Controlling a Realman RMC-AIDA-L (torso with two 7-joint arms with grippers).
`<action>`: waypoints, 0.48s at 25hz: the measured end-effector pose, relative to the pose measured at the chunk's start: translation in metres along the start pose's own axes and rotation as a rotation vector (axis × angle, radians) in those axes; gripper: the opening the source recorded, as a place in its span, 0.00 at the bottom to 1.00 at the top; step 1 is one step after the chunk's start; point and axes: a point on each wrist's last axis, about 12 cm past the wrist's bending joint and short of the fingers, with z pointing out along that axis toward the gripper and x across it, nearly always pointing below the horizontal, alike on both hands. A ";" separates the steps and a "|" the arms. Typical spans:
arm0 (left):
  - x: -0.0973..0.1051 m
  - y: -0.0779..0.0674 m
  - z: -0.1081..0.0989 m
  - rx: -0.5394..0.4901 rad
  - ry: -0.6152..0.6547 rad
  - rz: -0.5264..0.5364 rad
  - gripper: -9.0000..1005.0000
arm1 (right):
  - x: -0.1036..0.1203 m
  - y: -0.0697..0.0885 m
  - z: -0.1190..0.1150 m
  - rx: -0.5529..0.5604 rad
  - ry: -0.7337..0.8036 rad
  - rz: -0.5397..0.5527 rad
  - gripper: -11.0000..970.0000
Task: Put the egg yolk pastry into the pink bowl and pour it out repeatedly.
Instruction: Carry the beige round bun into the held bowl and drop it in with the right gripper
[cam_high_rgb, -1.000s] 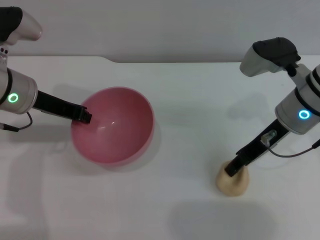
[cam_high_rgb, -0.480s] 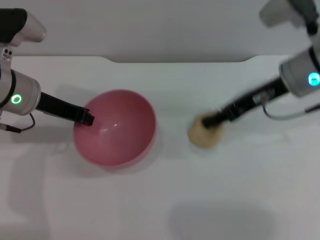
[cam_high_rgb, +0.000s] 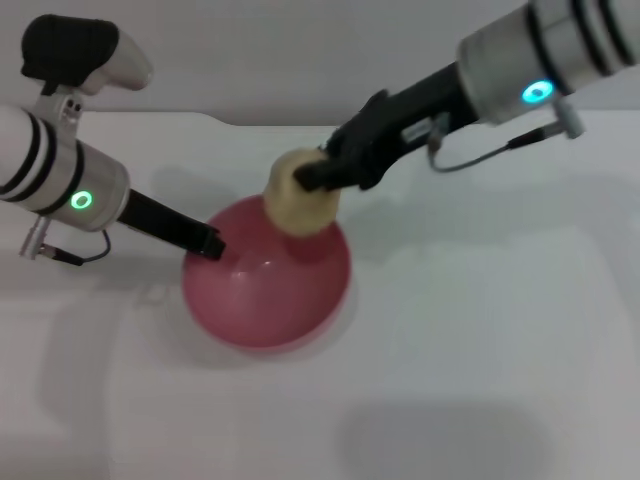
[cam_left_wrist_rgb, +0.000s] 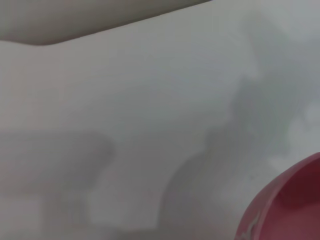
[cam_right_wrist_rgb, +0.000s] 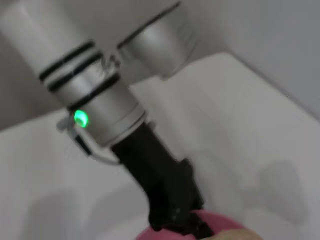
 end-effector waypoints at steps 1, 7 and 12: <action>-0.001 -0.003 0.001 0.010 -0.003 0.006 0.01 | 0.000 0.001 0.007 -0.005 0.027 -0.006 0.17; -0.009 -0.008 0.002 0.026 -0.029 0.021 0.01 | 0.001 0.007 0.025 -0.031 0.110 -0.023 0.24; -0.010 -0.007 0.002 0.016 -0.043 0.015 0.01 | 0.003 0.005 0.018 0.005 0.113 0.026 0.32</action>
